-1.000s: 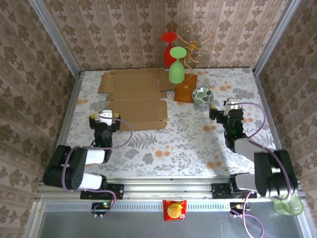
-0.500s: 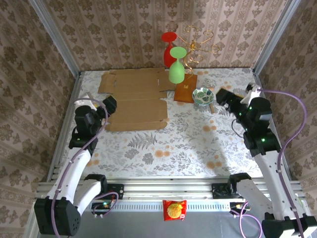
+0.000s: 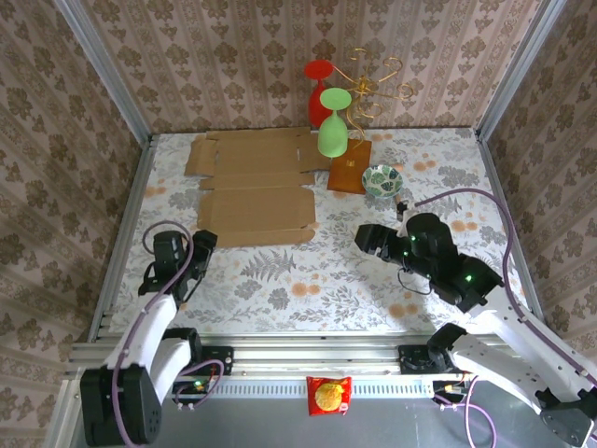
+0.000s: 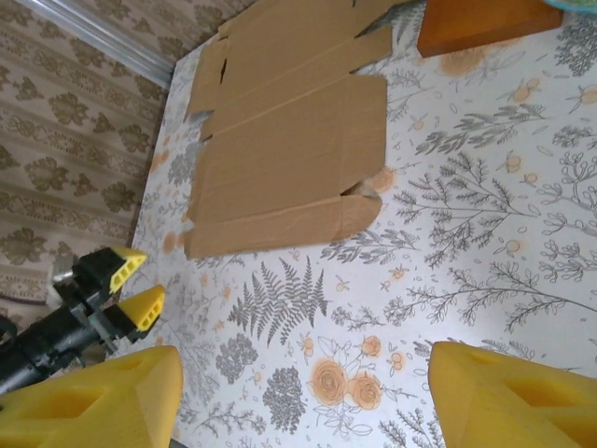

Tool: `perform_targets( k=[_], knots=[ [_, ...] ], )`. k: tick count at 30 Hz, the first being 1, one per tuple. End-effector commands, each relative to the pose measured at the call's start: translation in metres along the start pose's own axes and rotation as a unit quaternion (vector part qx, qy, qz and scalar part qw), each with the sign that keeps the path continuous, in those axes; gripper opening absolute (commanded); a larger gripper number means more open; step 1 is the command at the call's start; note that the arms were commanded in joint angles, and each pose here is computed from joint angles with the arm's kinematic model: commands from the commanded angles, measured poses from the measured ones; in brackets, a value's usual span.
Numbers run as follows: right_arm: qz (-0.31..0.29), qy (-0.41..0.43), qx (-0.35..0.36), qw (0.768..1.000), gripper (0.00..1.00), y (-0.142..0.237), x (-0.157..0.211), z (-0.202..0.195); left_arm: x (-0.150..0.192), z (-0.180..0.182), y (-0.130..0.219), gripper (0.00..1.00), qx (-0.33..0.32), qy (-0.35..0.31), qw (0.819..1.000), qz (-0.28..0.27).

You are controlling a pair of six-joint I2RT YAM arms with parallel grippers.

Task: Fold the paper box

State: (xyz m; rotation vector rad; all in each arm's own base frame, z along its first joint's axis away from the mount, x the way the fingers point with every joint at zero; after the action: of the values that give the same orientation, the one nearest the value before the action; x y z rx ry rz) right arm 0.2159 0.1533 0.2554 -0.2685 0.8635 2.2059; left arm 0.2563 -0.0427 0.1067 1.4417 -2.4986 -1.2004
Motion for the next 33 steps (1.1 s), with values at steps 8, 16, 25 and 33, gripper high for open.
perform_targets(
  k=[8,16,25,33],
  knots=[
    [-0.003,0.002,0.003,1.0,0.7,-0.027,-0.003,0.011,-0.016,0.005,-0.021,0.68,-0.004,0.04,0.999,-0.01],
    [0.047,0.011,-0.005,0.999,0.54,-0.123,0.014,0.05,-0.024,0.005,-0.041,0.68,0.008,0.039,0.999,-0.008],
    [0.076,0.005,0.02,0.997,0.43,-0.237,0.028,0.053,-0.028,0.011,-0.056,0.67,0.022,0.036,0.999,-0.005],
    [0.12,-0.031,0.117,0.985,0.39,-0.305,0.046,0.001,-0.031,0.013,-0.062,0.65,0.031,0.028,0.999,-0.005]
  ],
)
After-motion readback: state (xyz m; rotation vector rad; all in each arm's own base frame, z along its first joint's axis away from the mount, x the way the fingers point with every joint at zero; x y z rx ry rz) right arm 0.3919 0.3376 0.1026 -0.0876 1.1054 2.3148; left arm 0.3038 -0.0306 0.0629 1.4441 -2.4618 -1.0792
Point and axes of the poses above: each hand's point on the last joint's axis, 136 mm out from that joint toward the fingers, its own y axis back along the fingers, its own z axis along the line the jaws close on, x = y × z, the point moved 3 cm from there along y, back along the fingers, and after that the axes turned 13 degrees about -y, right-handed, at the moved point
